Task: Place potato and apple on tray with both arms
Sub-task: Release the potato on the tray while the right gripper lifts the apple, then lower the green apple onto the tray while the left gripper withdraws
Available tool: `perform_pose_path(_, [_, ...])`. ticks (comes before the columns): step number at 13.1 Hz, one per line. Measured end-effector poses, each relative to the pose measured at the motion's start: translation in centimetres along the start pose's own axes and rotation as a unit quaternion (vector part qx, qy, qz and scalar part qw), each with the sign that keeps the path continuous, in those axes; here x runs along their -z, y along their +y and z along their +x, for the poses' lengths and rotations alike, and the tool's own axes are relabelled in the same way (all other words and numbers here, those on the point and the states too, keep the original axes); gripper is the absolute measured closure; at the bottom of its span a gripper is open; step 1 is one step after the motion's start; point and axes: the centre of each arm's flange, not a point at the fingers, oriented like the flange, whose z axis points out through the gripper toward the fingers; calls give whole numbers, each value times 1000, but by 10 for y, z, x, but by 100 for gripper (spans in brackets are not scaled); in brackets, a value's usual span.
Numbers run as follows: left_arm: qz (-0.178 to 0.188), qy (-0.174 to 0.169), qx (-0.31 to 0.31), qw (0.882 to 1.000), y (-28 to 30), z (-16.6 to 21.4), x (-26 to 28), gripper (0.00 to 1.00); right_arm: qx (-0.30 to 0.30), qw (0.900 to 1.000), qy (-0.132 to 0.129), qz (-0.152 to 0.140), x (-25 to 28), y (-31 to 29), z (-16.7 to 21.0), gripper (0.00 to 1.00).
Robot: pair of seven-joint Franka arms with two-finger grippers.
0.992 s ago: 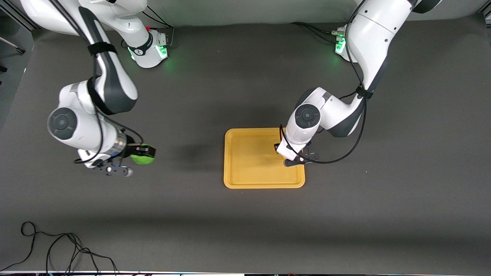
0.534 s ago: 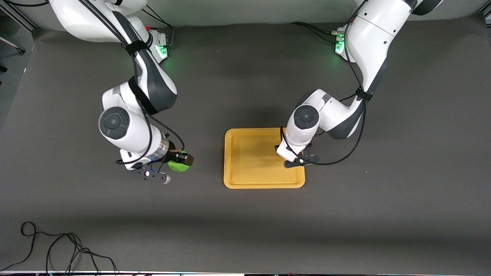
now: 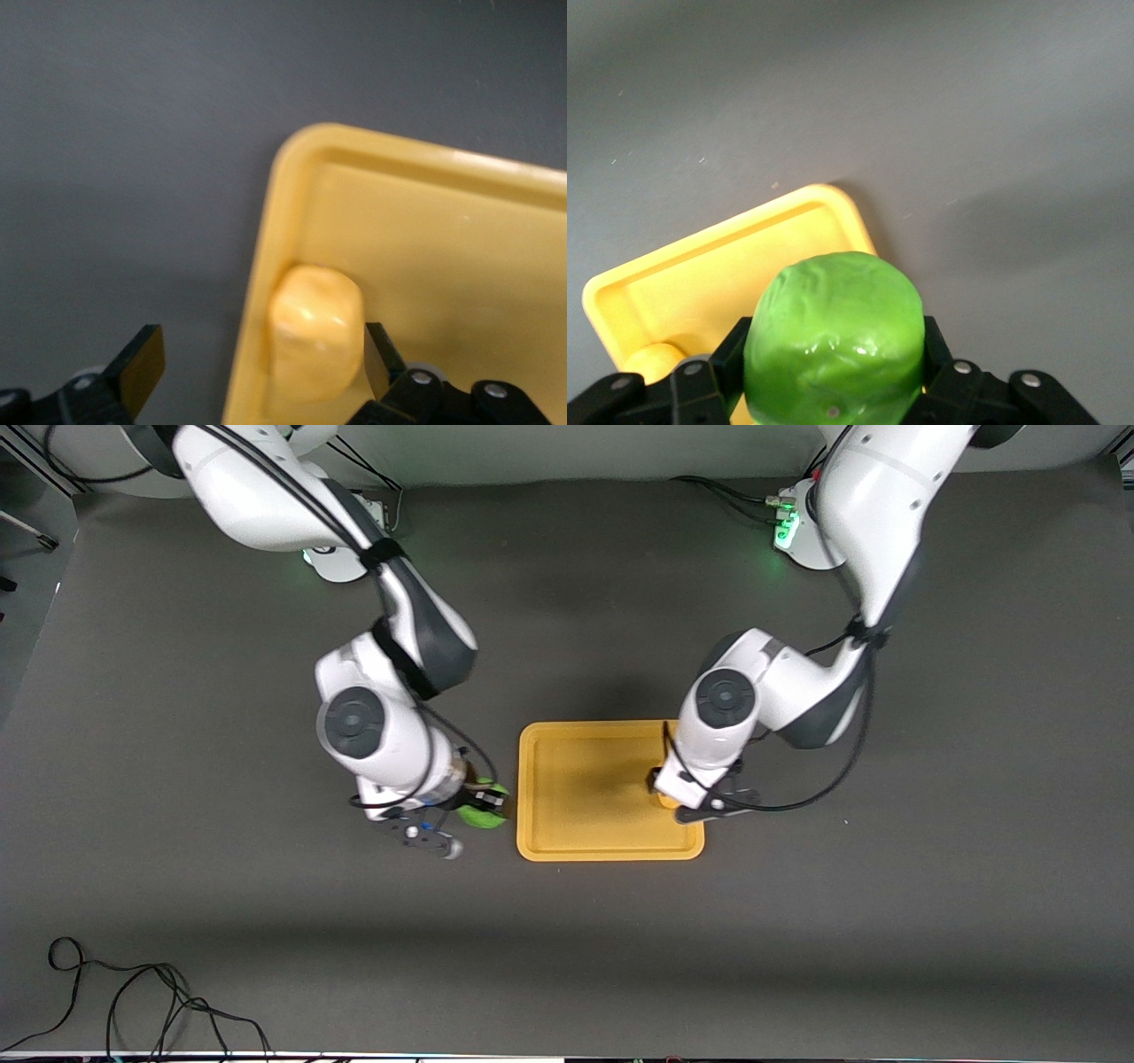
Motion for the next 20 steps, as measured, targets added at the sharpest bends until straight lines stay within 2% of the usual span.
perform_pose_path(2, [12, -9, -15, 1000, -53, 25, 55, 0, 2, 1000, 6, -3, -33, -30, -30, 22])
perform_pose_path(5, [2, -30, -57, 998, -147, 55, 117, 0, 5, 1000, 0, -25, -97, -55, -69, 22])
perform_pose_path(9, [-1, -22, -94, 995, -238, 72, 162, 0, 18, 998, -1, -56, -158, -70, -113, 22])
perform_pose_path(14, [8, -19, -117, 993, -265, 57, 198, 0, 16, 997, 10, -72, -172, -59, -98, 22])
perform_pose_path(16, [-3, -22, -124, 992, -288, 60, 202, 0, 14, 997, 12, -73, -171, -58, -95, 22])
perform_pose_path(17, [-7, -24, -125, 992, -300, 62, 200, 0, 14, 997, 12, -73, -171, -58, -95, 17])
perform_pose_path(18, [-10, -26, -125, 992, -308, 64, 198, 0, 15, 997, 13, -72, -170, -58, -95, 16])
perform_pose_path(20, [-11, -27, -127, 991, -310, 64, 197, 0, 15, 998, 20, -64, -161, -63, -91, 2])
